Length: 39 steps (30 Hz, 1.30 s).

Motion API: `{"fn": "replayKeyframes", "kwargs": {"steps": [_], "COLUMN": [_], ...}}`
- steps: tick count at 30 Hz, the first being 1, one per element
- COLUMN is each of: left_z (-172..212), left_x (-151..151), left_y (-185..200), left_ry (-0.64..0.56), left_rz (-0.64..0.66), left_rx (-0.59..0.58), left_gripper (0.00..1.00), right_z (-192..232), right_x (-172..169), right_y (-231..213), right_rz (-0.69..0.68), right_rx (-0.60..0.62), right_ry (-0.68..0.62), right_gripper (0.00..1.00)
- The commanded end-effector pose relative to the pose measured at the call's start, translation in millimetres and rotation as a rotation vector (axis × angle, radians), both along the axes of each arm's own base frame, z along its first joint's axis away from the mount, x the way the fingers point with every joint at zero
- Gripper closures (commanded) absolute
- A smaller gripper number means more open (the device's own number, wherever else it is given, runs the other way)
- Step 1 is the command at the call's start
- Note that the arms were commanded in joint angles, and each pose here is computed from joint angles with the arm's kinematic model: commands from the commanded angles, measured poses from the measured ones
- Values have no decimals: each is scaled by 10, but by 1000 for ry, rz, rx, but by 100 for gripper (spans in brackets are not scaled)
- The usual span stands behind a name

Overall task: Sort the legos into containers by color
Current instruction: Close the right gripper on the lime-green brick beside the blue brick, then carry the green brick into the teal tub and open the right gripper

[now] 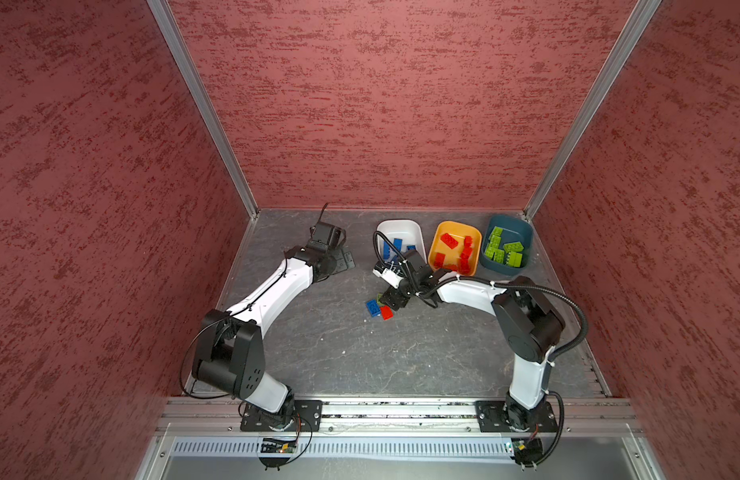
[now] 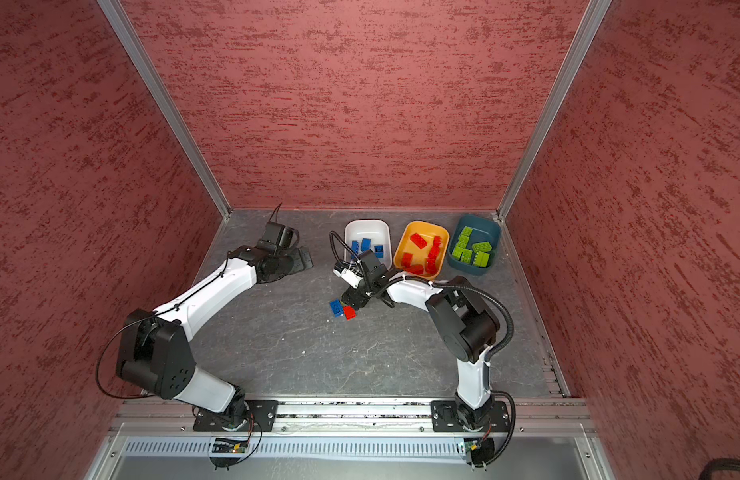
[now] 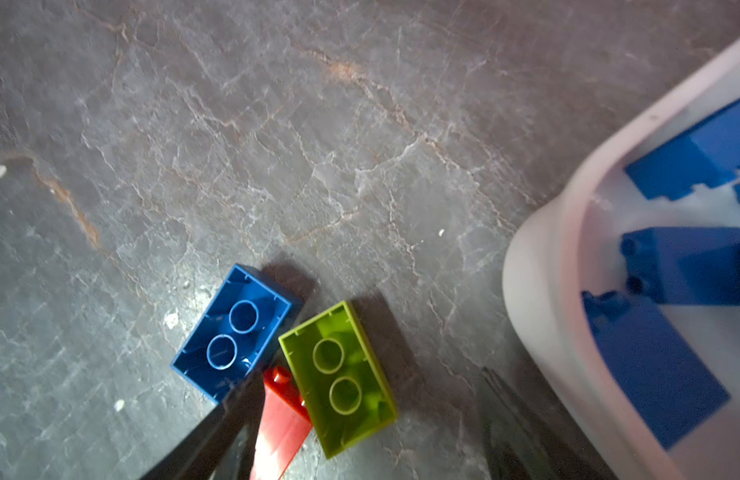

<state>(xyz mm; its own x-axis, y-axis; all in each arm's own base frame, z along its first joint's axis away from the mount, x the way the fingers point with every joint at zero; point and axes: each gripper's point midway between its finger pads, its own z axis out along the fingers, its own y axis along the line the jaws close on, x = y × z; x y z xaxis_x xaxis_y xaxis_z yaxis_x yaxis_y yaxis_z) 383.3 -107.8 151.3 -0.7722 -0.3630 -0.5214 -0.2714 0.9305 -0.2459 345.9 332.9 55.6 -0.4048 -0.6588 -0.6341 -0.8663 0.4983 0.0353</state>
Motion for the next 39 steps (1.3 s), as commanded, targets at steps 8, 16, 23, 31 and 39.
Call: {"fn": "replayKeyframes", "kwargs": {"steps": [8, 16, 23, 31, 39], "left_z": [-16, -83, -87, -60, 83], "left_x": [50, 60, 77, 83, 164], "left_y": [41, 6, -26, -138, -556], "left_ry": [-26, -15, -25, -35, -101], "left_rz": [47, 38, 22, -19, -172], "left_rx": [-11, -23, -29, -39, -133], "left_gripper": [0, 1, 1, 1, 1], "right_z": [-186, -346, -247, 97, 863], "right_x": [-77, -124, -144, -116, -93], "right_y": [102, 124, 79, -2, -275], "right_rz": [170, 192, 174, 125, -36], "right_rx": [-103, -171, -173, -142, 39], "right_ry": [1, 29, 18, -72, -196], "right_gripper": [38, 49, 58, 70, 72]}}
